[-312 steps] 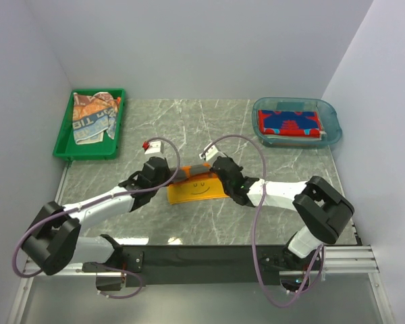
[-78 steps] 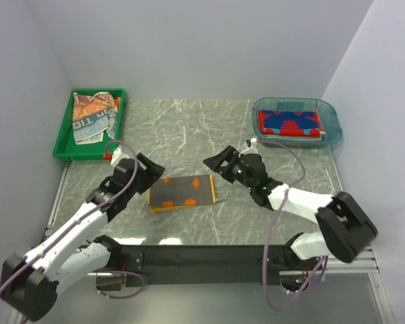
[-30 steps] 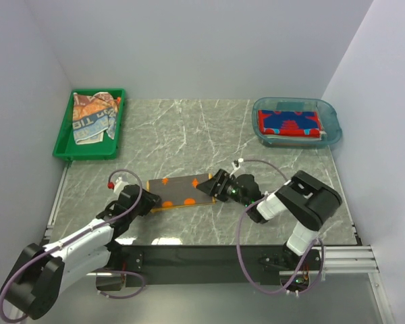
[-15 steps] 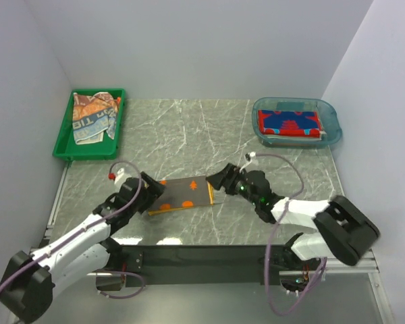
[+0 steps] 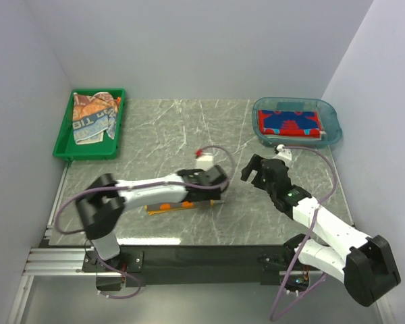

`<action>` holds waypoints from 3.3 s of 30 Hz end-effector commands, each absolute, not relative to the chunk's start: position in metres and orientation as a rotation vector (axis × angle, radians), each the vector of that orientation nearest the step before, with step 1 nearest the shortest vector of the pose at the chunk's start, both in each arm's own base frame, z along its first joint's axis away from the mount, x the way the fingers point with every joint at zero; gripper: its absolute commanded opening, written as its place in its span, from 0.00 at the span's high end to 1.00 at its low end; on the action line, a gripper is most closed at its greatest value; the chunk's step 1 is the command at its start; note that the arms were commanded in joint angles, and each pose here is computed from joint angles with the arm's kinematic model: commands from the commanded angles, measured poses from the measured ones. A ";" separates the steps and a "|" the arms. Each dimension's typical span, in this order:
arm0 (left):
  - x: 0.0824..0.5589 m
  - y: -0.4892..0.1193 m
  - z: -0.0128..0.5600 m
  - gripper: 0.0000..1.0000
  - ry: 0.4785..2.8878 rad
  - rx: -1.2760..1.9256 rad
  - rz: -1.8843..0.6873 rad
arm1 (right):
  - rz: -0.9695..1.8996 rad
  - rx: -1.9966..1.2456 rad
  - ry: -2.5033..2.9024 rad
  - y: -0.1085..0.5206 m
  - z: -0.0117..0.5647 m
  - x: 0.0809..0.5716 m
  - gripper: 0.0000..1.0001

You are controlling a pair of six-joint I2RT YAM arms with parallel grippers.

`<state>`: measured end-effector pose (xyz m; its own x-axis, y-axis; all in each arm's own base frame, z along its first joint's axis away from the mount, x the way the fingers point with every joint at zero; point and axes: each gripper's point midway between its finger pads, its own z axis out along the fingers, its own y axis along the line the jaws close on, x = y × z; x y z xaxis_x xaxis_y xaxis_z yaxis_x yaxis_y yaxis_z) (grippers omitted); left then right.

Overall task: Fold and stack the towels
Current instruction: Neatly place the folded towel into the bin

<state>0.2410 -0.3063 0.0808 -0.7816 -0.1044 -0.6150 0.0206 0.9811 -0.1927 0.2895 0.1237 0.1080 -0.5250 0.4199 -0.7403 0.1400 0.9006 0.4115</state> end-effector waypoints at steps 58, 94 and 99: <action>0.229 -0.342 0.075 0.99 2.390 0.156 -0.210 | 1.442 0.581 2.563 0.309 0.021 0.241 0.09; 0.307 -0.130 0.233 0.01 2.085 -0.216 -0.255 | 0.581 0.051 2.435 0.170 0.130 0.442 1.00; 0.313 -0.070 0.227 0.00 2.017 -0.354 -0.152 | 0.401 0.061 2.372 0.125 0.177 0.489 1.00</action>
<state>0.3146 -0.0845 0.2414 -0.4073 -0.3645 -0.8374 -0.1803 0.9310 -0.3175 0.4785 0.1612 0.1635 -0.7480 0.2390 -0.6191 -0.0855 0.8904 0.4470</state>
